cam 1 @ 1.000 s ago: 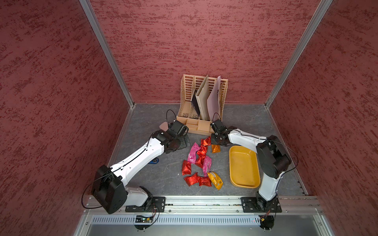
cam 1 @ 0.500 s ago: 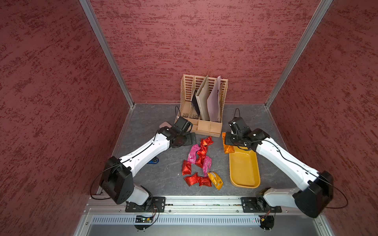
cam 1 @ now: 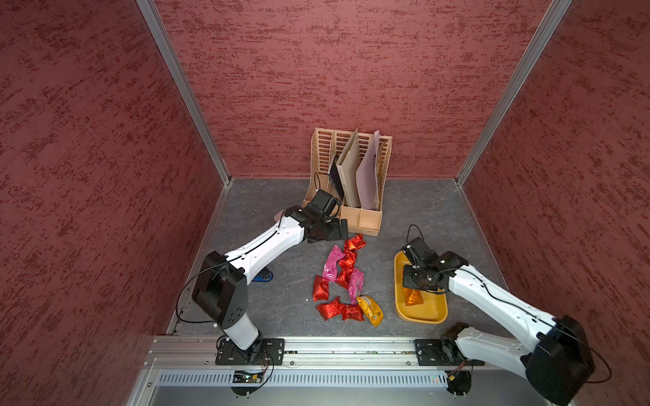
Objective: Put the tea bags into the storage box
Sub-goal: Place the tea bag in the storage box.
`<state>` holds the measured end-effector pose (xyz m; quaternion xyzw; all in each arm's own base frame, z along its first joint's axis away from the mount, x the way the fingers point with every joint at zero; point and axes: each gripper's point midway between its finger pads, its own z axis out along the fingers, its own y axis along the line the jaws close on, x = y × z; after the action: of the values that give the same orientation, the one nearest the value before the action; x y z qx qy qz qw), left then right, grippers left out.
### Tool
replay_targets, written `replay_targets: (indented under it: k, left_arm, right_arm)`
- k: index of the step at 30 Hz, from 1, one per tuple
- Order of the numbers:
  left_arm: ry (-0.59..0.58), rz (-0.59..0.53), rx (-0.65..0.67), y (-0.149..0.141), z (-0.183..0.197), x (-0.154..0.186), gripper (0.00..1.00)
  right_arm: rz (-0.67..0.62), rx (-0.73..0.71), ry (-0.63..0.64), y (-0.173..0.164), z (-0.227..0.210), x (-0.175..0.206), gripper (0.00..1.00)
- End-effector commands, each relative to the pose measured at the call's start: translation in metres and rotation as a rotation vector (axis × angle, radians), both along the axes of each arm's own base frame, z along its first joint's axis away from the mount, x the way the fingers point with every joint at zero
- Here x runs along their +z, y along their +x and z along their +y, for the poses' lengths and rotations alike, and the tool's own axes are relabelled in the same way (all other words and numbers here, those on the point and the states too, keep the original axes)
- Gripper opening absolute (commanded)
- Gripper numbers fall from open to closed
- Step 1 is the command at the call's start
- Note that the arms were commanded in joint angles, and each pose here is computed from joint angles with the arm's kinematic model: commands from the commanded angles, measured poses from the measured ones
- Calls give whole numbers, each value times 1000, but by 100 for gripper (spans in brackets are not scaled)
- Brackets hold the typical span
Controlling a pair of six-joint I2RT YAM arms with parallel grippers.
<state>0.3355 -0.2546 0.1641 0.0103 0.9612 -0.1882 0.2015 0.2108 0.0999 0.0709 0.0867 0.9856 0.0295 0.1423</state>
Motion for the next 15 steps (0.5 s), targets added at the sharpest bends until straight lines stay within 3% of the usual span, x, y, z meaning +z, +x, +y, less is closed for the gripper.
replay_targets:
  k: [1, 11, 15]
  left_arm:
    - [3, -8, -13, -3, 0, 9, 100]
    - [46, -9, 71, -25, 32, 5, 100]
    - [46, -3, 96, -30, 40, 3, 100]
  right_arm:
    - [-134, 16, 70, 51, 20, -4, 0]
    - [-99, 72, 34, 96, 40, -37, 1]
    - [-78, 51, 47, 94, 41, -27, 25]
